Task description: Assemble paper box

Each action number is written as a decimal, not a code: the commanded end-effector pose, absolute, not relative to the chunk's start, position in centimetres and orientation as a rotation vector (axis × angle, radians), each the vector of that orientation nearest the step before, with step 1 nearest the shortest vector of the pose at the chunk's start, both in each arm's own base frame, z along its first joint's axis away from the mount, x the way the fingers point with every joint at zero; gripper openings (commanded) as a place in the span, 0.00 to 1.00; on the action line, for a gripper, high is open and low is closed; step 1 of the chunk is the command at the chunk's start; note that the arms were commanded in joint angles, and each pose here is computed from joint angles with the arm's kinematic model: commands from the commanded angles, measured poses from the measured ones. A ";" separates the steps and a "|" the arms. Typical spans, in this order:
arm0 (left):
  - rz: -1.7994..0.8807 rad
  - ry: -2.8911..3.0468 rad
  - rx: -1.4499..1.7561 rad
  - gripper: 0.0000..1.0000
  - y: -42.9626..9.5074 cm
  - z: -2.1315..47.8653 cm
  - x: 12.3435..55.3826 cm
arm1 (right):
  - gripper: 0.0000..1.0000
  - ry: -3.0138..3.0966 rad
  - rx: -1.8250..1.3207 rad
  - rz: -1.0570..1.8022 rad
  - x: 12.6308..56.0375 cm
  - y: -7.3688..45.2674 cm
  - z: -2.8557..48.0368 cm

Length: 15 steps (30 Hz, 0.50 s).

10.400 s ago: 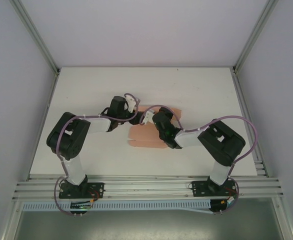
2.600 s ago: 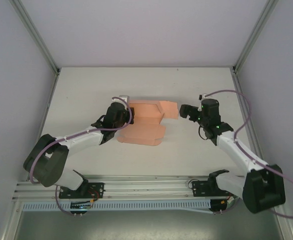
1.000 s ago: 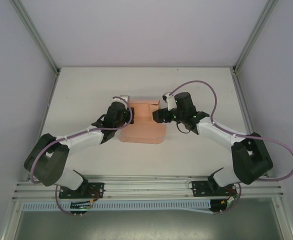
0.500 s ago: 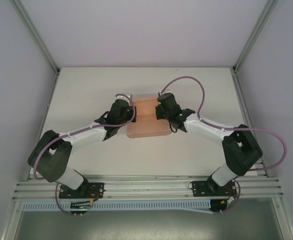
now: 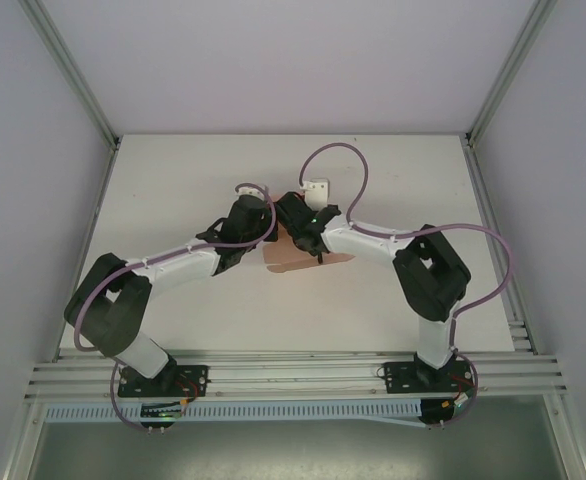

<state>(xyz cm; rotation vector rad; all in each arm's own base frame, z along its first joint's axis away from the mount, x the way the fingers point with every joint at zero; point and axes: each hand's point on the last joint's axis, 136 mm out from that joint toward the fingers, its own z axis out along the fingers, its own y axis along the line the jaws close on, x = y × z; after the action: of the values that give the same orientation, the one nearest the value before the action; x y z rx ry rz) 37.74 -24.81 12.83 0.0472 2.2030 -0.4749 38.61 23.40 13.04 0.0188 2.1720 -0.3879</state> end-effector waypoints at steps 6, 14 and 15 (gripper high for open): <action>-0.440 2.192 -0.007 0.00 -23.6 14.0 38.0 | 0.16 2.074 -0.054 -0.449 39.4 20.5 13.5; -0.457 2.178 0.049 0.00 -24.0 13.6 37.8 | 0.66 2.014 -0.351 0.185 36.5 27.1 17.9; -0.459 2.180 0.056 0.00 -24.1 13.5 37.7 | 0.70 1.995 -0.380 0.234 36.0 27.6 18.7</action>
<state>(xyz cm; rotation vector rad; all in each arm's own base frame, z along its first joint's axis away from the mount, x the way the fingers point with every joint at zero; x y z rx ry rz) 37.58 -23.99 12.22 0.0438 2.2249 -0.4311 36.72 23.76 14.85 -0.2429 2.1104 -0.0217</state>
